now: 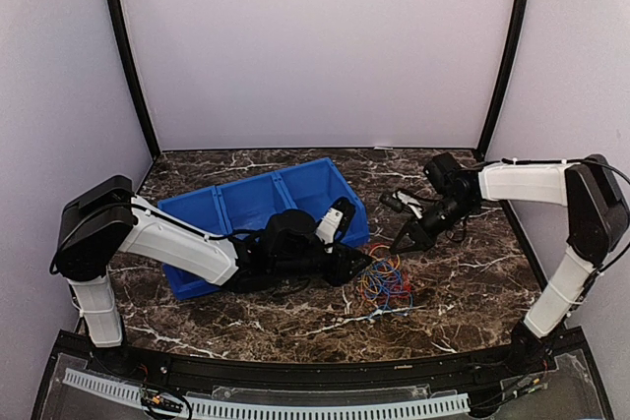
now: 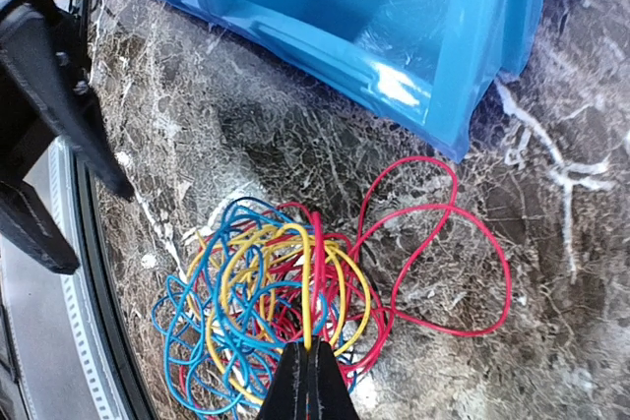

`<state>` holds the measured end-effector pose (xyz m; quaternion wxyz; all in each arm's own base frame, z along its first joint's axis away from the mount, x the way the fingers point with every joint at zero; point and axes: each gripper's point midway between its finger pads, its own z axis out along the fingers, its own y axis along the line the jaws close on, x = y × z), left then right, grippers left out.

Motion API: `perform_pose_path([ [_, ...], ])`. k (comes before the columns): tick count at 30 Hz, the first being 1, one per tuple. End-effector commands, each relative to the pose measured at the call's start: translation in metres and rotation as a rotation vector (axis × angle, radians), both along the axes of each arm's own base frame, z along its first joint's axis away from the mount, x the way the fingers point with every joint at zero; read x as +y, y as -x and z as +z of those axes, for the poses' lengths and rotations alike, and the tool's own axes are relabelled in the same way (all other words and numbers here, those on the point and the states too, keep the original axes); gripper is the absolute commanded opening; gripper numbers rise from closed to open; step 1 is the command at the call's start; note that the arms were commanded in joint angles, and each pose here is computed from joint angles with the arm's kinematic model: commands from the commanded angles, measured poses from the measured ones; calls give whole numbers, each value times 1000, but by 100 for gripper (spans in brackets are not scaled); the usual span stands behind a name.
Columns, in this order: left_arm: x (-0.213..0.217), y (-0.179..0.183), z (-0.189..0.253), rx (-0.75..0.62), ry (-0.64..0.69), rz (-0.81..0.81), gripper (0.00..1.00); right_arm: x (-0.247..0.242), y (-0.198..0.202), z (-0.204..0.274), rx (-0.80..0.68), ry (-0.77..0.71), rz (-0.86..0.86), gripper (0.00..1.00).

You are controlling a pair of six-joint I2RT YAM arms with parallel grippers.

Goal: Untangle the cables

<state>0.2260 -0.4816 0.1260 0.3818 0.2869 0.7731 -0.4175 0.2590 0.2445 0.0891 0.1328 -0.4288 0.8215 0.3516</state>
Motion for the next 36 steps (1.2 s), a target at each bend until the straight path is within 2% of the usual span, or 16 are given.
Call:
perform_pose_path([
  [1, -4, 2, 25, -71, 38, -35, 38, 1, -3, 40, -111, -32, 28, 0],
  [5, -10, 10, 37, -141, 58, -106, 43, 6, 9, 62, -162, -64, 79, 0],
  [10, -17, 16, 47, -202, 87, -173, 44, 12, 24, 77, -183, -94, 129, 0],
  [18, -11, -4, 46, -241, 41, -65, 44, 20, 51, 90, -238, -107, 251, 0],
  [23, -15, -5, 45, -280, 24, -79, 43, 28, 63, 104, -260, -162, 297, 0],
  [29, -23, -2, 49, -295, 61, -116, 33, 32, 63, 107, -262, -180, 314, 0],
  [31, -24, -2, 52, -297, 74, -117, 26, 34, 62, 106, -257, -190, 319, 0],
  [34, -25, 0, 56, -294, 97, -119, 10, 37, 58, 102, -267, -203, 322, 0],
  [36, -21, -1, 60, -284, 120, -95, 2, 41, 51, 99, -293, -213, 311, 8],
])
